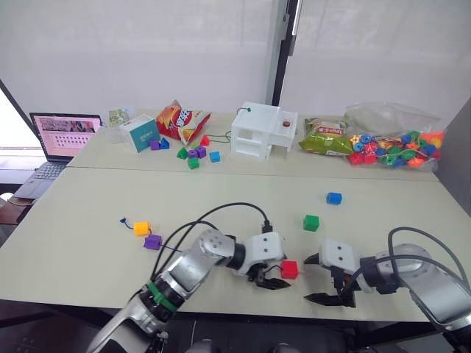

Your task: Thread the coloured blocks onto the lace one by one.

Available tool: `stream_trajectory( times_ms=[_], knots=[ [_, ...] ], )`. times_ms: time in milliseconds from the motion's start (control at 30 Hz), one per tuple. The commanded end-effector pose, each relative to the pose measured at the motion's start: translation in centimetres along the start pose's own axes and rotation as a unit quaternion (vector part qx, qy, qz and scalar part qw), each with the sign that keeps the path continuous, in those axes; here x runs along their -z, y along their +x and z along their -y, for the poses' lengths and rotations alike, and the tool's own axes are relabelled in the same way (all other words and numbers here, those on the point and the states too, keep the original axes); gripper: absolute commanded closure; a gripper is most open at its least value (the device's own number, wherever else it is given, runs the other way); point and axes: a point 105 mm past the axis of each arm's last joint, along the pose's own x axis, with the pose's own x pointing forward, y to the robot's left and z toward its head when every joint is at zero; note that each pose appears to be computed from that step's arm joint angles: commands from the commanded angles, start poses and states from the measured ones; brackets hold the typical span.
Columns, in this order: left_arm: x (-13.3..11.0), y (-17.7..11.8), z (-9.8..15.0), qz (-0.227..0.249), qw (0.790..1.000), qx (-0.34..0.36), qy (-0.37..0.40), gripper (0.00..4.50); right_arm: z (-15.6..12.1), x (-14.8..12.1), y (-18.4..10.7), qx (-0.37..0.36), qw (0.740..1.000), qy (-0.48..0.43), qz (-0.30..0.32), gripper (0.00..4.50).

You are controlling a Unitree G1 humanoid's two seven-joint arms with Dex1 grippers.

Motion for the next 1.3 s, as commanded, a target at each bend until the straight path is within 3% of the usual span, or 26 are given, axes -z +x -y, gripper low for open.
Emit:
stream_trajectory(
  times_ms=[33,67,300,333,500,967,1133,1300],
  knots=[
    [-0.8,0.2,-1.1,0.013,0.999,-0.031,0.027,1.02,0.6,0.5,-0.6,0.022,1.0,-0.003,-0.004,0.03],
    [-0.8,0.2,-1.1,0.016,0.999,-0.033,0.024,1.02,0.6,0.5,-0.6,0.022,1.0,-0.003,-0.002,0.03],
    [-0.7,-0.6,-0.3,0.024,0.999,-0.005,0.022,3.16,0.7,0.5,-0.6,0.027,1.0,-0.007,0.01,0.0],
    [-0.6,-0.6,-0.3,0.023,0.999,-0.004,0.022,3.3,0.7,0.5,-0.6,0.027,1.0,-0.007,0.011,0.0],
    [-0.8,-0.6,-0.4,0.028,0.999,-0.003,0.021,3.3,0.8,0.3,-0.4,0.027,0.999,-0.01,0.02,0.0],
    [-0.7,-1.6,-0.3,0.028,0.999,0.009,0.015,3.3,1.2,-0.1,-0.3,0.026,0.999,-0.023,0.029,4.49],
    [0.7,-4.7,-0.7,0.019,1.0,-0.006,-0.004,3.3,1.2,-1.7,-0.1,0.021,0.998,-0.037,0.05,4.5],
    [4.7,-11.0,-1.1,-0.036,0.999,-0.033,-0.01,3.3,0.5,-2.8,-0.2,0.003,0.997,-0.055,0.045,4.5]
  ],
)
